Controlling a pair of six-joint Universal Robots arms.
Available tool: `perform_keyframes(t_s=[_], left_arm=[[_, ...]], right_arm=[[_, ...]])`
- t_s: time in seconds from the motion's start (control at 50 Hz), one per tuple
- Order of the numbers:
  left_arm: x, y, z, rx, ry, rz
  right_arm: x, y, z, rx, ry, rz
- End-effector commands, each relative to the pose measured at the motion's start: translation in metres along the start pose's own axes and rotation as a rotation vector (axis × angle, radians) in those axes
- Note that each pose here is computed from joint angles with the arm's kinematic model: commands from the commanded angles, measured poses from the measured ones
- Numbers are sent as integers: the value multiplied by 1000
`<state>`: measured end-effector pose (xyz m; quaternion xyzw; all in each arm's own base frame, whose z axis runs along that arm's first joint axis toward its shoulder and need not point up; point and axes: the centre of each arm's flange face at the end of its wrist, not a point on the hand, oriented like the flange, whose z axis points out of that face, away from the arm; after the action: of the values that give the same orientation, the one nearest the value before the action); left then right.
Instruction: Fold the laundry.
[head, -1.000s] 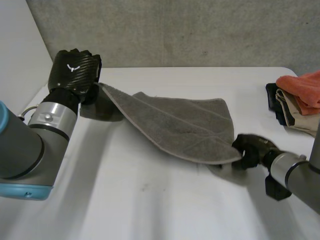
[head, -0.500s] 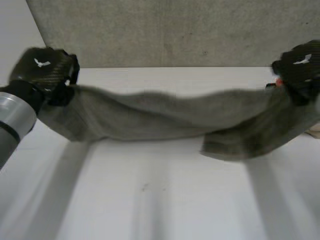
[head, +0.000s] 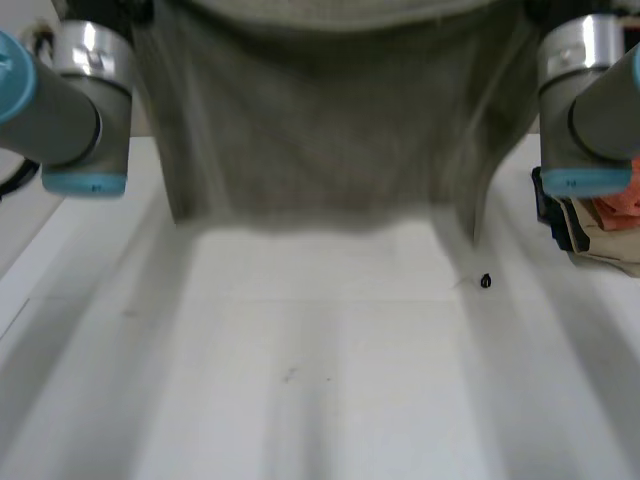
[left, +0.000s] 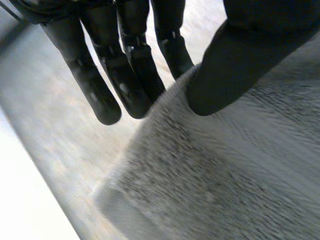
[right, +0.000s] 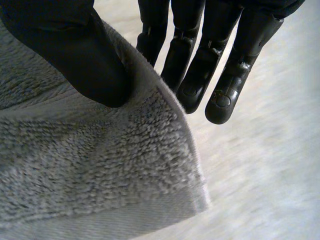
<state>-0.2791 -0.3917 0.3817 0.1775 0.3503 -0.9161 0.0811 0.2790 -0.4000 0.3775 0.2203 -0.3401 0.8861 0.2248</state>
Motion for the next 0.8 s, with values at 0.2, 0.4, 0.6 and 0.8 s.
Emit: perform_keyframes(t_s=[0.2,0.4,0.6,0.8], left_arm=[[16,50,-113,-385,170,-27],[29,59,-213,-643,322,-29],[24,55,-253,-784,390,-35],[25,79,-255,-840,381,-25]], right_arm=[[-43,29,-81,-113,-333,15],[-80,51,-202,-299,-719,70],[-39,45,-251,-626,-932,128],[-17,57,-244,-800,-800,213]])
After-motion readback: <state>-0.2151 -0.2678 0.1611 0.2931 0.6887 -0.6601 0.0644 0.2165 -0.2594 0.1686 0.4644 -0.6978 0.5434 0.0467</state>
